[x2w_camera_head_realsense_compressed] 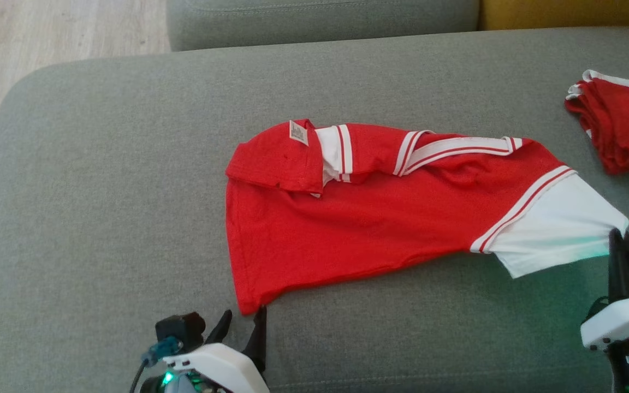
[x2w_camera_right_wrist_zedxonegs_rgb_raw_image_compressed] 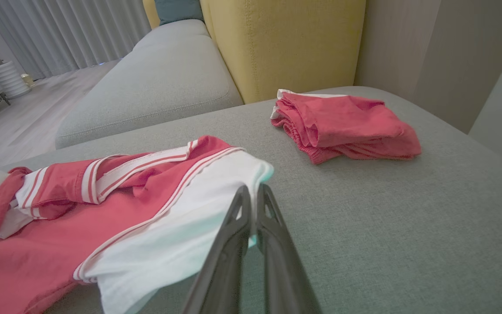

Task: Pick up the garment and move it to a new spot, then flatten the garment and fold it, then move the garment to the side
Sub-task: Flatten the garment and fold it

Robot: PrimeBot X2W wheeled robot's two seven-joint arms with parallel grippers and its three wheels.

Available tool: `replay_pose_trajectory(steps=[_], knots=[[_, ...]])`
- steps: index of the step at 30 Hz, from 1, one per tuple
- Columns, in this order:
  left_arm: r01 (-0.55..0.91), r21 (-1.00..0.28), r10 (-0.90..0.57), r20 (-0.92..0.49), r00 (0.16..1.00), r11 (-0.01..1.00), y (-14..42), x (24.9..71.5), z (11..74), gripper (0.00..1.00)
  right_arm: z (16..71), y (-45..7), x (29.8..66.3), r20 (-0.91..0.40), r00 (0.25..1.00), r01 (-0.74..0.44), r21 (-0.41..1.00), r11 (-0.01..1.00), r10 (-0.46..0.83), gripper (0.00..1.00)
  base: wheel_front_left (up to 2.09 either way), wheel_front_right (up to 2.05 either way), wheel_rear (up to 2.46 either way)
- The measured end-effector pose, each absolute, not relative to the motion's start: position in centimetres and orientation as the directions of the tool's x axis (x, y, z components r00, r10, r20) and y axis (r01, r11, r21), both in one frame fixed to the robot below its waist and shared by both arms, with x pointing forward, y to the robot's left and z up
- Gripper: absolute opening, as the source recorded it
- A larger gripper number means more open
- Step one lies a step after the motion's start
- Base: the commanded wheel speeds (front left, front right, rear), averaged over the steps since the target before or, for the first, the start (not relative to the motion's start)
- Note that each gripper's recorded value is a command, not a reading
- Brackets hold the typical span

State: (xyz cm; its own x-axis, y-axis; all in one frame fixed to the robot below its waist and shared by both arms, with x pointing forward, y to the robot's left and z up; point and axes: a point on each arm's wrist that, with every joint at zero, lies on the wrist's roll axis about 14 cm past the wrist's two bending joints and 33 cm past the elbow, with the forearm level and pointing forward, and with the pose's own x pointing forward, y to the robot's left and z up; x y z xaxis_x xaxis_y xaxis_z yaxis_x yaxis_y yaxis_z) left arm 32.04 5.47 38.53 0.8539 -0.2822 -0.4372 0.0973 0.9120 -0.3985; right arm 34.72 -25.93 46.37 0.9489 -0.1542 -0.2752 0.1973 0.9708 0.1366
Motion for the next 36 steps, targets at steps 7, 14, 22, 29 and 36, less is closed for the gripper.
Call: replay_pose_trajectory(steps=[7,14,22,29,36], knots=[[0.084,-0.444,-0.309,-0.463,0.831,0.892,4.5,31.7,38.0,1.0,46.0,-25.4,34.6,-0.285,0.948,0.187,0.145,0.972,-0.14,0.0,0.0,0.0,0.0],[0.071,-0.452,-0.303,-0.463,0.833,0.889,4.4,32.4,37.9,1.0,45.8,-25.2,34.3,-0.293,0.946,0.184,0.148,0.972,-0.135,0.0,0.0,0.0,0.0],[0.053,-0.436,-0.274,-0.463,0.843,0.899,5.0,33.4,37.6,0.71,45.4,-24.6,33.9,-0.305,0.945,0.172,0.155,0.973,-0.119,0.0,0.0,0.0,0.0],[0.08,-0.418,-0.293,-0.477,0.829,0.905,4.4,33.0,37.2,0.0,45.6,-24.0,33.8,-0.292,0.951,0.155,0.163,0.974,-0.102,0.0,0.0,0.0,0.0],[0.105,-0.423,-0.293,-0.41,0.864,0.9,4.3,33.4,38.7,0.0,46.3,-23.8,33.8,-0.258,0.961,0.146,0.182,0.972,-0.096,0.0,0.0,0.0,0.0]])
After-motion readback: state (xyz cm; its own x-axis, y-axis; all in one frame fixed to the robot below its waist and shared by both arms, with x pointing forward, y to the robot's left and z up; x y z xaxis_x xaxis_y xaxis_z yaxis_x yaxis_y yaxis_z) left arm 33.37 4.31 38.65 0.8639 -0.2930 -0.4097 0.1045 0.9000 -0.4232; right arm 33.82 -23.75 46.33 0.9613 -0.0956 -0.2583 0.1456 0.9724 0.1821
